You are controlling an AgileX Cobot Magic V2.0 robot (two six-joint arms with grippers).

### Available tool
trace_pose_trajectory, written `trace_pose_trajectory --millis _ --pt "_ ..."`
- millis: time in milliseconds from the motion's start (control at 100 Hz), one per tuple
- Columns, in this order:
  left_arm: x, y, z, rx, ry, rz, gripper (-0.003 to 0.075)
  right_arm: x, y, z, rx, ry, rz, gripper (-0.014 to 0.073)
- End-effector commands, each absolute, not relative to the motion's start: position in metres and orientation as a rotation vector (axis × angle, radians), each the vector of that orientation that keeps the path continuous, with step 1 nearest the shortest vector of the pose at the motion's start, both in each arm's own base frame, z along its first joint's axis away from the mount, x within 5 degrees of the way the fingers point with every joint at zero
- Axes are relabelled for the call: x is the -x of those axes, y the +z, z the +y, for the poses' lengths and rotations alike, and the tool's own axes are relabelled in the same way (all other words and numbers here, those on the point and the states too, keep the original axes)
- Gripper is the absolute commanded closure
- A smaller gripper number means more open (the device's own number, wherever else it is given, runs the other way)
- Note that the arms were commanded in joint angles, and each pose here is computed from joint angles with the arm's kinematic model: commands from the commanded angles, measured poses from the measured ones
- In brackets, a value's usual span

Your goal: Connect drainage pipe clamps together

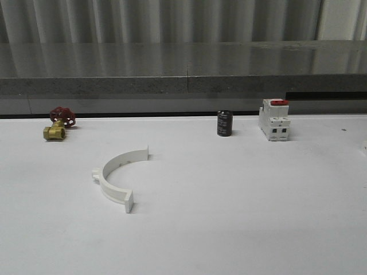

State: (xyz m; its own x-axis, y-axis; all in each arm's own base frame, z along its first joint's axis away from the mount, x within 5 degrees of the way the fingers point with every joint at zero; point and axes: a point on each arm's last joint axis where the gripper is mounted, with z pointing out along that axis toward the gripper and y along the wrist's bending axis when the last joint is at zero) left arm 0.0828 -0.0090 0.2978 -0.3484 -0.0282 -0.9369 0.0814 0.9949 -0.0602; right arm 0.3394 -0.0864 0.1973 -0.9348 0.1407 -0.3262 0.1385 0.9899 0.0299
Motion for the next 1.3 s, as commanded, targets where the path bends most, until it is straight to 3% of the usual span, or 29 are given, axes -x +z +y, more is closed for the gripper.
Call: trace_pose_trajectory --millis 0,430,520,690,810,1080,1180,1290 --pt "-0.085 0.313 -0.008 -0.020 -0.104 1.822 0.0741 -0.348 0.212 -0.091 -0.177 -0.027 2.710 0.0147" --pt "-0.085 0.313 -0.008 -0.020 -0.104 1.822 0.0741 -0.357 0.183 -0.094 -0.172 -0.020 2.758 0.0160" --pt "-0.085 0.313 -0.008 -0.020 -0.104 1.822 0.0741 -0.357 0.183 -0.094 -0.172 -0.020 2.758 0.0248" --pt "-0.085 0.313 -0.008 -0.020 -0.104 1.822 0.0741 -0.356 0.183 -0.093 -0.172 -0.017 2.766 0.0489" --pt "-0.085 0.313 -0.008 -0.020 -0.104 1.822 0.0741 -0.357 0.183 -0.093 -0.172 -0.017 2.765 0.0578" --pt "-0.085 0.313 -0.008 -0.018 -0.108 1.822 0.0741 -0.354 0.193 -0.087 -0.267 0.075 2.747 0.0591" --pt "-0.085 0.313 -0.008 -0.018 -0.108 1.822 0.0741 -0.353 0.214 -0.069 -0.367 0.186 2.680 0.0591" --pt "-0.085 0.313 -0.008 -0.018 -0.108 1.822 0.0741 -0.349 0.240 -0.031 -0.315 0.238 2.639 0.0591"
